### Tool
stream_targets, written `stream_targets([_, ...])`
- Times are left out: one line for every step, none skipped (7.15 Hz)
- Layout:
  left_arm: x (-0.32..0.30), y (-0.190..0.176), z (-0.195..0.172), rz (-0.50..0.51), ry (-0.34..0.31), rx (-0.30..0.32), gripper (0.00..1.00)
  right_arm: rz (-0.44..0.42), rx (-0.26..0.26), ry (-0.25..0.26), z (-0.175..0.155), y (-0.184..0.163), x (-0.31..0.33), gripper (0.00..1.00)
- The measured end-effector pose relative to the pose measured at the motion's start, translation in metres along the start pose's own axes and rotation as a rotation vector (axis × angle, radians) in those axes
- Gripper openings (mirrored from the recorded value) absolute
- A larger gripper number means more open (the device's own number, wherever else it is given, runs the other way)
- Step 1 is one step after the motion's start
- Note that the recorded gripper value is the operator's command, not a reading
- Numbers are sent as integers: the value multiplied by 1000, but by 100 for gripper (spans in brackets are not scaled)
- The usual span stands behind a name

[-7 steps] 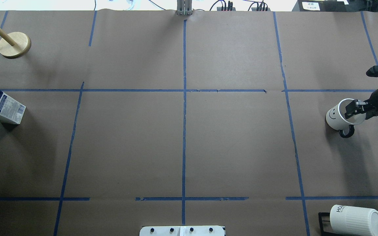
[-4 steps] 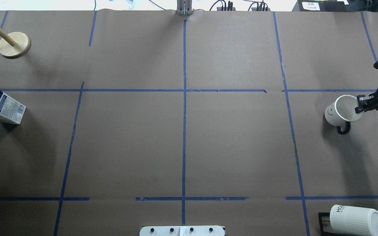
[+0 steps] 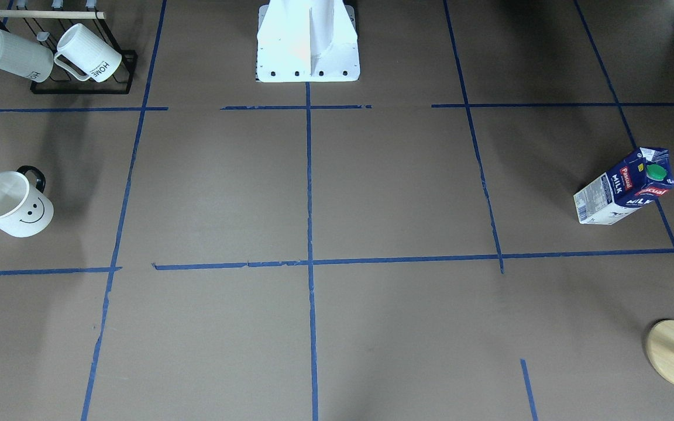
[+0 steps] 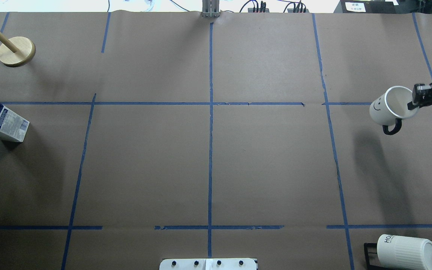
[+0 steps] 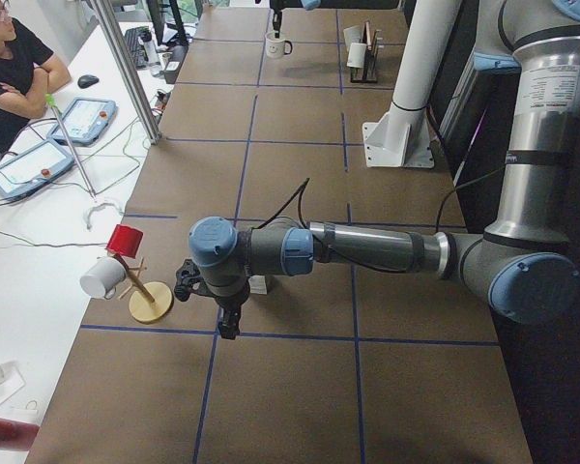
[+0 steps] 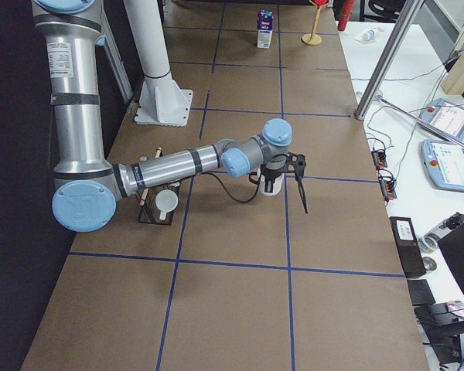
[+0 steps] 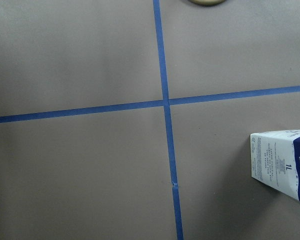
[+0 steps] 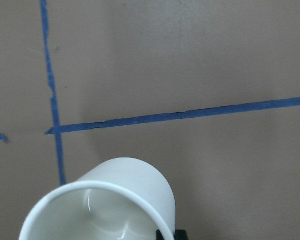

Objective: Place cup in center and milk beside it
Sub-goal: 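Carry the white mug with the right gripper to the table center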

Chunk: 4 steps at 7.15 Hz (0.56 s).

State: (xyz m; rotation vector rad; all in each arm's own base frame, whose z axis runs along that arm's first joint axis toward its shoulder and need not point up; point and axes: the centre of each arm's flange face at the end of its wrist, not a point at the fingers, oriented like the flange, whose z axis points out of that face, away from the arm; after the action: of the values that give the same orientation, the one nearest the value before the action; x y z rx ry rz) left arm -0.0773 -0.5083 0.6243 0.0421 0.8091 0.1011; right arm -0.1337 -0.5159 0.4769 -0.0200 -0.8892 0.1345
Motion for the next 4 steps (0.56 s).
stream_targets([0,0,0,-1,0,-1,100,18,-10,2,-24,-10,-42,0])
stream_targets([-1,1,0,-2,0,-1,100,40,-24,-2,-37,-15,-92,0])
stream_targets([-1,1,1,-2,0,-1,100,71,-39,-7,-33,-12,-151,0])
stream_targets([-2,2,1,-4,0,-2,100,101,-47,-3,-18,-1,-214,0])
